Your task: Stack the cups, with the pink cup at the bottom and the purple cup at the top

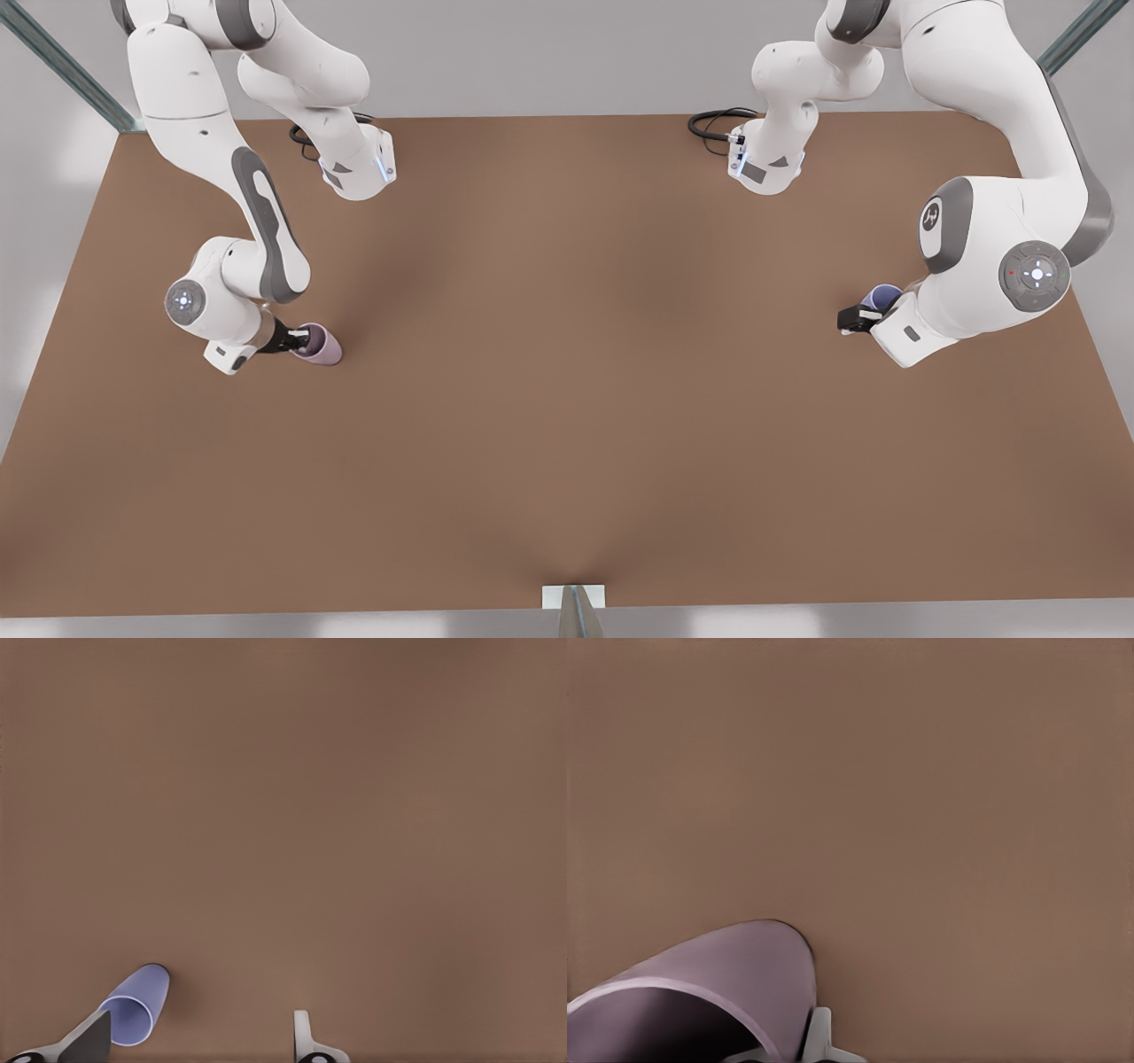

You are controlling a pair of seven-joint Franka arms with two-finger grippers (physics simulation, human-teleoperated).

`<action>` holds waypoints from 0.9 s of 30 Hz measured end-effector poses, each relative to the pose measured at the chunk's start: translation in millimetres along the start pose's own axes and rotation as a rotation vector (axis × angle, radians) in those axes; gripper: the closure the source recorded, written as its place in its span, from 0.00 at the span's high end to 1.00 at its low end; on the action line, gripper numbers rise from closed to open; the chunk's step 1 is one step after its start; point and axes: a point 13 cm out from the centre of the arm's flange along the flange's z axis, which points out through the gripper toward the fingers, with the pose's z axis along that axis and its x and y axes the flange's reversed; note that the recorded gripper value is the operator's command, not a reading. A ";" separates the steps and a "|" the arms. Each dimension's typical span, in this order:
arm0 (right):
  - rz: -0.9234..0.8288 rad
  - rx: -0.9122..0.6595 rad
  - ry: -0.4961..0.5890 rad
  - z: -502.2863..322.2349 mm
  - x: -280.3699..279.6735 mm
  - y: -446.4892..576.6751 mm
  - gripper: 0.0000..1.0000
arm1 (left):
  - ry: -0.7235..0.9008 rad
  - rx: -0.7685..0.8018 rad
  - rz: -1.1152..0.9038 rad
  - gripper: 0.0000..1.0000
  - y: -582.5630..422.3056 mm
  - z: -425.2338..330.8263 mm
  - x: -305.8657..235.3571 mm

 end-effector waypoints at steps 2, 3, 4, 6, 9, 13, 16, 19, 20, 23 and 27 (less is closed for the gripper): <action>-0.035 0.003 -0.028 -18.1 -22.1 20.4 0.21 | 0.000 -0.002 -0.009 1.00 5.7 -0.7 1.0; -0.055 0.006 -0.052 -34.4 -40.1 33.3 0.21 | 0.000 -0.002 -0.017 1.00 10.3 -0.9 1.6; -0.083 0.009 -0.076 -54.1 -61.6 53.3 0.21 | -0.001 -0.002 -0.023 1.00 14.3 -1.1 2.1; -0.153 0.006 -0.105 -80.2 -93.4 114.4 0.21 | 0.000 -0.004 -0.039 1.00 23.8 -1.6 4.0; -0.248 -0.051 -0.139 -105.6 -130.1 234.1 0.21 | 0.005 -0.005 -0.065 1.00 40.1 -0.3 6.7; -0.314 -0.135 -0.178 -120.4 -184.8 403.4 0.21 | 0.019 -0.006 -0.111 1.00 76.4 7.8 11.4; -0.303 -0.108 -0.190 -96.0 -201.7 498.4 0.21 | 0.041 0.009 -0.143 1.00 115.8 29.0 12.0; -0.262 -0.083 -0.171 -49.3 -189.7 571.9 0.21 | 0.076 0.073 -0.210 1.00 190.9 76.1 22.8; -0.233 -0.085 -0.171 -37.8 -188.6 586.4 0.21 | 0.094 0.091 -0.212 1.00 203.8 94.5 33.2; -0.129 -0.078 -0.152 -7.2 -183.7 601.7 0.21 | 0.119 0.138 -0.182 1.00 215.6 146.5 75.5; 0.009 -0.058 -0.128 27.1 -181.4 601.5 0.23 | 0.093 0.149 -0.099 1.00 216.6 203.4 94.9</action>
